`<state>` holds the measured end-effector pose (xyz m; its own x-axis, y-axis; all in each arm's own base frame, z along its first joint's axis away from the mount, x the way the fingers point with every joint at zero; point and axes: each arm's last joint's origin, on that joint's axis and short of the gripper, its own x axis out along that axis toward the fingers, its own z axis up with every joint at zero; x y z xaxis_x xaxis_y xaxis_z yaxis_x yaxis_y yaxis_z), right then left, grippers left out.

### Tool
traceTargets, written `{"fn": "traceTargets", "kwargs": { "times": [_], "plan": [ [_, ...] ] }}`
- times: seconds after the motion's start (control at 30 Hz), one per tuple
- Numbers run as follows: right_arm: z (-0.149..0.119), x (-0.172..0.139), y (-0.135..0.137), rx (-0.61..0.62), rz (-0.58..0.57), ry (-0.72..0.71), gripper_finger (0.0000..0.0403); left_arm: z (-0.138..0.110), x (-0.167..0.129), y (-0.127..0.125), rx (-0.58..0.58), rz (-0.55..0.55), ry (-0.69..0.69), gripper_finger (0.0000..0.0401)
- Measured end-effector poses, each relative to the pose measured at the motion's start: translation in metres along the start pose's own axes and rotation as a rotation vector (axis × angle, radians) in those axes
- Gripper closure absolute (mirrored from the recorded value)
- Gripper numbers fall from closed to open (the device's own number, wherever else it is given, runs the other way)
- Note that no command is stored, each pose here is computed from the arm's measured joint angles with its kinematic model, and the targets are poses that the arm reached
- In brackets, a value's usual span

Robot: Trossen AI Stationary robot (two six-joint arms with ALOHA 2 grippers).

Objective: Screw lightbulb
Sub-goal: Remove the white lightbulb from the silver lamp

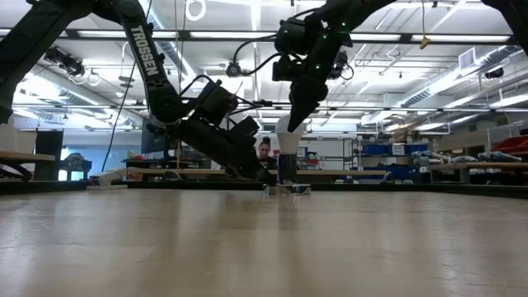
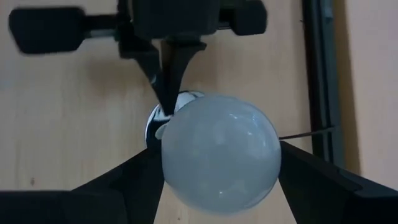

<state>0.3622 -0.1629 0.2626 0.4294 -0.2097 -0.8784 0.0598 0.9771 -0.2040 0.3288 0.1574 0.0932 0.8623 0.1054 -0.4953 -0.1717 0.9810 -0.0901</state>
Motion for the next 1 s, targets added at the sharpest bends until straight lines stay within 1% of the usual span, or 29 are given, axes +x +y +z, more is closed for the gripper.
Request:
{"fn": "traceTargets", "kwargs": {
  "times": [0.17,0.27,0.33,0.4,0.5,0.6,0.67,0.73,0.8,0.9,1.0],
  "plan": [
    [0.008,-0.001,0.009,0.094,-0.092,-0.009,0.0115,0.0,0.0,0.0,-0.001,0.0,0.001,0.0396],
    [0.012,-0.005,0.007,0.194,-0.106,-0.039,0.0115,0.0,0.0,0.0,0.0,0.001,0.0,0.0396],
    [0.011,-0.009,0.006,0.23,-0.096,-0.045,0.0115,0.0,0.0,0.0,0.0,0.002,0.001,0.0396],
    [0.009,-0.007,0.007,0.223,-0.085,-0.019,0.0115,0.0,0.0,0.0,0.0,0.001,0.001,0.0396],
    [0.008,-0.006,0.008,0.15,-0.073,-0.003,0.0115,0.0,0.0,0.0,0.0,0.001,0.001,0.0396],
    [0.006,-0.01,0.007,0.115,-0.102,0.033,0.0115,0.0,0.0,0.0,0.0,0.001,0.001,0.0396],
    [0.008,-0.02,0.007,0.105,-0.124,0.055,0.0115,0.0,0.0,0.0,0.0,0.001,0.001,0.0396],
    [0.01,-0.036,0.005,0.103,-0.141,0.089,0.0115,0.0,0.0,0.0,0.0,0.001,0.001,0.0396],
    [0.013,-0.052,0.003,0.106,-0.156,0.116,0.0116,0.0,0.0,0.0,0.001,0.001,0.001,0.0396],
    [0.013,-0.071,0.002,0.138,-0.148,0.163,0.0116,0.0,0.0,0.0,0.001,0.001,0.001,0.0396],
    [0.01,-0.082,-0.001,0.213,-0.104,0.193,0.0116,0.0,0.0,0.0,0.001,0.001,0.001,0.0396]
  ]
}}
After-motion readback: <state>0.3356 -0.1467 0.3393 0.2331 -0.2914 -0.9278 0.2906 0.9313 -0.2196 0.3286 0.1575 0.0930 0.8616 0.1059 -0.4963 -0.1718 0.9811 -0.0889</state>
